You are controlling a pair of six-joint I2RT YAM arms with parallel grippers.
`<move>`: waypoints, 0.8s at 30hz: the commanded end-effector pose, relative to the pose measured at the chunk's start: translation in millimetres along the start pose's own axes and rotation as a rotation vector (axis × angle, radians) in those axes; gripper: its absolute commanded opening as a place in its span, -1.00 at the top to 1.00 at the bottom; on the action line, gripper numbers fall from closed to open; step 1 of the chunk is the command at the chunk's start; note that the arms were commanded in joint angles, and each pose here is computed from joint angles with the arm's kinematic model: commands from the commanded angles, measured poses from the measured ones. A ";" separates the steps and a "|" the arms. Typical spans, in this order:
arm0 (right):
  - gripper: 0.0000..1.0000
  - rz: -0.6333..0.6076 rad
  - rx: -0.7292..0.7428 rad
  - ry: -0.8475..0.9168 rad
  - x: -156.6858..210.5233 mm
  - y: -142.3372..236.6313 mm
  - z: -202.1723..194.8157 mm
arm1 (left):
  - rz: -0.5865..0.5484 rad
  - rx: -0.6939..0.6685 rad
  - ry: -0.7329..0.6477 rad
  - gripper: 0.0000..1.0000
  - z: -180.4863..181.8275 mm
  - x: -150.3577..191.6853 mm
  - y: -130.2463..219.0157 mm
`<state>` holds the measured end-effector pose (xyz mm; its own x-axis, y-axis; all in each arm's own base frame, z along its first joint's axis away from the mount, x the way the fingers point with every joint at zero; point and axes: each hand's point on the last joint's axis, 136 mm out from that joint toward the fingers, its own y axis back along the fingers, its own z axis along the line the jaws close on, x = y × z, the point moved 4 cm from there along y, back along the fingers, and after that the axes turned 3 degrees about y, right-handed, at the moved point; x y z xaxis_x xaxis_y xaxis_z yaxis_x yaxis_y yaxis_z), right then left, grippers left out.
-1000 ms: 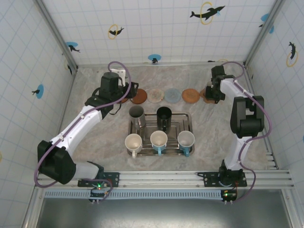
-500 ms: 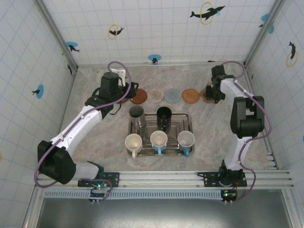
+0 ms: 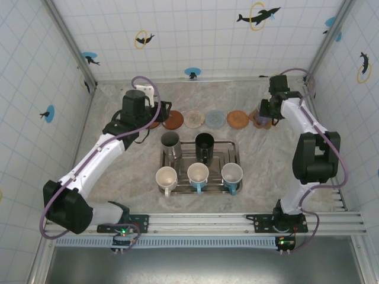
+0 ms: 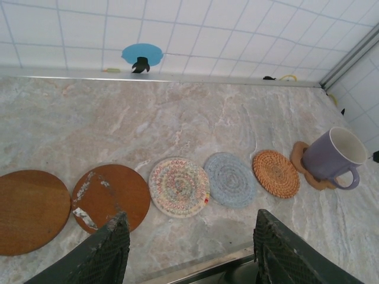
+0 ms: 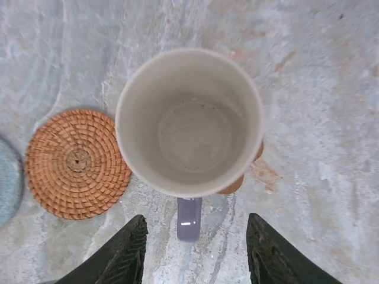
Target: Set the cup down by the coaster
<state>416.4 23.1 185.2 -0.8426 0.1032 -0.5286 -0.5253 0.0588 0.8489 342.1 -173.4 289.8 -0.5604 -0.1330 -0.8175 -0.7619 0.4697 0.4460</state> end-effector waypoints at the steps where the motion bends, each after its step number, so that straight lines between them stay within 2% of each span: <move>1: 0.05 -0.050 0.078 -0.020 1.7 28.8 -6.1 | 0.004 -0.007 -0.007 -0.14 0.0 4.0 7.5; 5: 0.03 -0.161 0.133 -0.055 -3.7 61.0 3.2 | 0.031 -0.048 0.034 -0.15 8.5 14.5 3.1; 9: 0.01 -0.303 0.044 -0.095 -12.5 92.6 33.4 | 0.064 -0.062 0.073 -0.15 11.9 23.4 1.9; 12: 0.00 -0.364 -0.011 -0.120 -14.6 109.6 54.0 | 0.076 -0.104 0.093 -0.15 17.7 28.6 5.3; 16: 0.05 -0.405 -0.099 -0.146 -1.0 114.8 83.0 | 0.118 -0.196 0.116 -0.15 32.0 43.6 10.5; 20: 0.09 -0.414 -0.204 -0.175 14.8 104.3 104.0 | 0.171 -0.235 0.119 -0.16 39.0 61.5 18.2; 24: 0.10 -0.382 -0.224 -0.173 20.1 96.8 111.1 | 0.233 -0.235 0.126 -0.16 38.2 78.9 30.2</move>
<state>354.7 133.7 246.3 -0.6155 0.2121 -0.7591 -0.7831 -0.0560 0.6193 306.1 -143.3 233.6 -0.7132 -0.1653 -0.6812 -0.6931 0.3115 0.6500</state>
